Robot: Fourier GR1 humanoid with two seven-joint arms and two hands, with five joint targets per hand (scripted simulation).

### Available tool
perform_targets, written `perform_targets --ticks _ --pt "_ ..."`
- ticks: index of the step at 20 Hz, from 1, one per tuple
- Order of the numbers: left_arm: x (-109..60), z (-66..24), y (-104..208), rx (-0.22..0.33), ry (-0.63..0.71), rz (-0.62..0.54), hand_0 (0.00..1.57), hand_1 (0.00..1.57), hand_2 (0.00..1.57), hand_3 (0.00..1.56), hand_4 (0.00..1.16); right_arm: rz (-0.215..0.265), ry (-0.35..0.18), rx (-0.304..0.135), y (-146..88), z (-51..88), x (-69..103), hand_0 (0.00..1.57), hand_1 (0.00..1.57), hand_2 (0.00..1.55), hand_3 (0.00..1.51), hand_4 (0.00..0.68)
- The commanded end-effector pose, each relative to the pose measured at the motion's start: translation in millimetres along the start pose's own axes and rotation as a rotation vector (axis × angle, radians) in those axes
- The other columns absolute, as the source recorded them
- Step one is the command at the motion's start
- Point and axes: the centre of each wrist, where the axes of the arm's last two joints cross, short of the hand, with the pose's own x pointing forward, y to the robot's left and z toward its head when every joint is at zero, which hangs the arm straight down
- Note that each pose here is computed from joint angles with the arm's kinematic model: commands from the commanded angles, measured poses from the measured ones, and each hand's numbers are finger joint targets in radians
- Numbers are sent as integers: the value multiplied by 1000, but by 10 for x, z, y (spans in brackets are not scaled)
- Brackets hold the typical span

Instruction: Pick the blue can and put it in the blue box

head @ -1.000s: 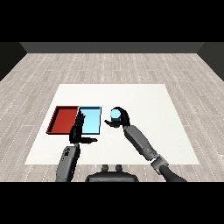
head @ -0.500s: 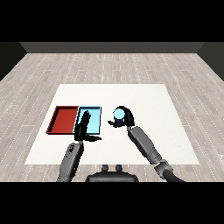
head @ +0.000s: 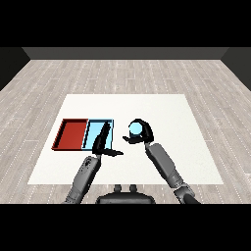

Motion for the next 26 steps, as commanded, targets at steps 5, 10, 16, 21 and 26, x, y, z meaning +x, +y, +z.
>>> perform_targets --ticks 5,10,16,21,26 --pt "-161 -105 -162 -5 59 -3 0 0 0 0 0 -13 -16 20 112 -43 18 1416 1416 1448 1415 658" --pt "-306 -132 -264 -33 101 14 0 0 0 0 0 -17 -30 53 220 -94 -18 1403 1403 1439 1403 668" --pt "-407 -28 -409 -42 119 8 0 0 0 0 0 -26 -35 76 179 9 75 1402 1402 1446 1411 682" --pt "-428 -204 -493 -27 105 -16 0 0 0 0 0 -8 -58 97 319 -18 33 1399 1399 1444 1407 666" --pt "-213 -245 -572 -59 124 16 0 0 0 0 0 -11 -54 122 380 1 314 1394 1394 1426 1391 651"
